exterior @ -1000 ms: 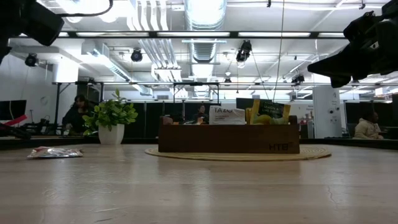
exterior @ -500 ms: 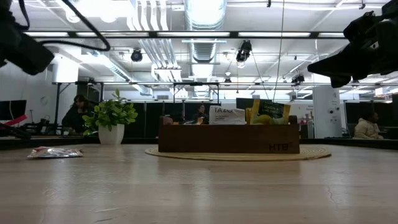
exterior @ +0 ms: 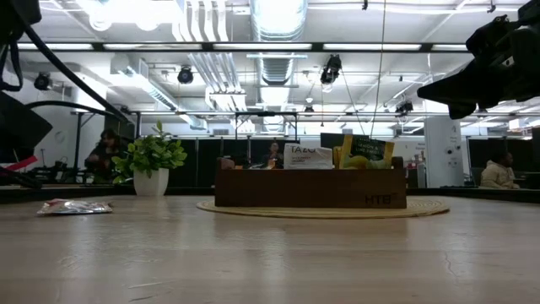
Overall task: Pick & Place Tea
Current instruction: Put the orange tea bag into the left section of the wooden organizer
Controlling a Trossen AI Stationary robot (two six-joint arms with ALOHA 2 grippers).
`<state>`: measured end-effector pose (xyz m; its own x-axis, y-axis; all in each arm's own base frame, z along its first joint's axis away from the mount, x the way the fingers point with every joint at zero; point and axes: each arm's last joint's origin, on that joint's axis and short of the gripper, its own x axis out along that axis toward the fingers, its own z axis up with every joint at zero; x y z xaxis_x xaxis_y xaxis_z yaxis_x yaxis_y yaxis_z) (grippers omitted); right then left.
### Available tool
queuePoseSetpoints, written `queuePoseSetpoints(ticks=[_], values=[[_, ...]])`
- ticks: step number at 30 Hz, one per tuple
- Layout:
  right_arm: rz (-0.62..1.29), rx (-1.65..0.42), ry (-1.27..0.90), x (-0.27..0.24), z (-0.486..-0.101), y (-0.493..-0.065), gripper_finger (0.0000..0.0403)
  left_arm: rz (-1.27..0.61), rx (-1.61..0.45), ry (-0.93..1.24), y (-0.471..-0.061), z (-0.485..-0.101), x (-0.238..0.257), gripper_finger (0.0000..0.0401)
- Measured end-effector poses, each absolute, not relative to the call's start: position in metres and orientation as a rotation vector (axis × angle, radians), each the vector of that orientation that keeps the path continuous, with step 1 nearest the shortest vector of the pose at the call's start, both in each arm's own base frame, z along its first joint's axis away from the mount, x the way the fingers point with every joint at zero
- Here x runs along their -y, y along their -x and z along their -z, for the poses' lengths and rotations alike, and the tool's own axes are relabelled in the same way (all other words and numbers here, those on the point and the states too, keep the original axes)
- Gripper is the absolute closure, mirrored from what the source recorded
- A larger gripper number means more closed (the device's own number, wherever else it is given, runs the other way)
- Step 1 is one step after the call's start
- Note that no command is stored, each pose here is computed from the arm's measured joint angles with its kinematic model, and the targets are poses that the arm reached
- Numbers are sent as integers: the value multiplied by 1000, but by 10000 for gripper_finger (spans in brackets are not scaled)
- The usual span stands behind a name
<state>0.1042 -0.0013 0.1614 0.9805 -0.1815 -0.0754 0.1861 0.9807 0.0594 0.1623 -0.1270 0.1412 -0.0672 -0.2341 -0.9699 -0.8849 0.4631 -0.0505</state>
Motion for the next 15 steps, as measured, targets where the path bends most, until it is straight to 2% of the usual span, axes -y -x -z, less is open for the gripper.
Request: queuePoseSetpoints(ticks=[4, 7, 11, 15], values=[[185, -70, -66, 1, -161, -104, 394, -710, -1588, 985, -161, -139, 126, 149], [185, -70, -66, 1, -161, -104, 394, -707, -1592, 977, -161, -139, 126, 175], [185, -70, -66, 1, -161, -104, 394, -713, -1597, 973, -160, -138, 125, 244], [185, -70, -66, 1, -161, -104, 394, -719, -1602, 969, -159, -139, 125, 333]])
